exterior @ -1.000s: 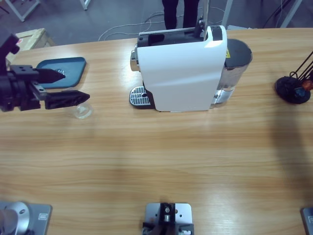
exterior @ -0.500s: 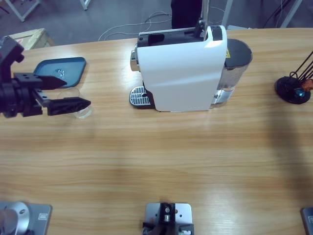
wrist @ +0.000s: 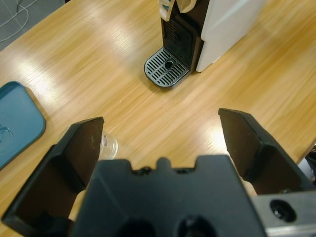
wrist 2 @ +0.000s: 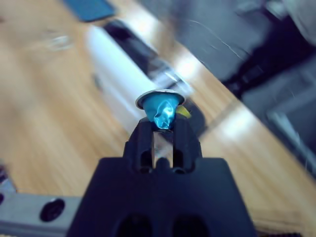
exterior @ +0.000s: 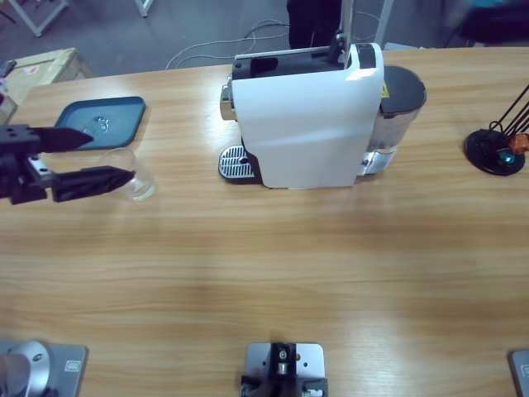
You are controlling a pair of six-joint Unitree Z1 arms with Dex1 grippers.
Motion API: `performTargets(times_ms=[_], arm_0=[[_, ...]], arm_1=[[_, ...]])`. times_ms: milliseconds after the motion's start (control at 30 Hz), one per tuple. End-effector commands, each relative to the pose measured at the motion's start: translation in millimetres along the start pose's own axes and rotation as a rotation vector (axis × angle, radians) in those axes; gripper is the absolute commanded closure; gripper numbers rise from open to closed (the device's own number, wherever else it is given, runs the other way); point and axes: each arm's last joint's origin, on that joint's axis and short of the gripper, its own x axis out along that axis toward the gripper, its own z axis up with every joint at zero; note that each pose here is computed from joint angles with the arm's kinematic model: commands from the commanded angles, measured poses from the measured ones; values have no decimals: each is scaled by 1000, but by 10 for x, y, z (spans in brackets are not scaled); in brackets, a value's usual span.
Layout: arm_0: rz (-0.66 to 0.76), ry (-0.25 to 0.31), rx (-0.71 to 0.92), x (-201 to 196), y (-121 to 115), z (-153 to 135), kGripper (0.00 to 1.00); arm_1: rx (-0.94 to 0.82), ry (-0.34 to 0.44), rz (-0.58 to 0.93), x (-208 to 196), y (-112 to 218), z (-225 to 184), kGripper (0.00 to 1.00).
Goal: Pour coffee
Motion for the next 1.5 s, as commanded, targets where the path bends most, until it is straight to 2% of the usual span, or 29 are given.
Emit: performTargets(times_ms=[33,233,533,1233,1267,1300,1333,1367,1400,1433,1500], arm_0=[[-7,11,16,-53,-19,-71,9],[-9,28,16,-9,-19,-71,9],[-12,49,14,39,-20,-96,9],[-20,60,10,62,-28,-150,9],[-20,62,10,65,-28,-153,9],[-20,64,10,67,-28,-156,9],[-20,63,10,67,-28,-156,9],[-20,64,10,67,-28,-157,9],[-20,63,10,66,-28,-157,9],[-20,62,10,64,-28,-157,9],[-20,62,10,63,-28,-157,9]], arm_1=[[-231,102,231,1104,188,582,1000],[-258,112,269,1582,178,696,1000],[-229,171,256,2059,-13,543,1000],[-172,240,265,2317,-112,296,1000],[-168,243,256,2308,-128,296,961],[-166,244,249,2297,-138,299,812],[-164,245,241,2285,-147,303,623],[-157,246,229,2264,-155,315,334],[-153,244,217,2236,-164,330,99],[-153,240,208,2200,-172,349,10],[-162,237,168,2114,-194,396,0]])
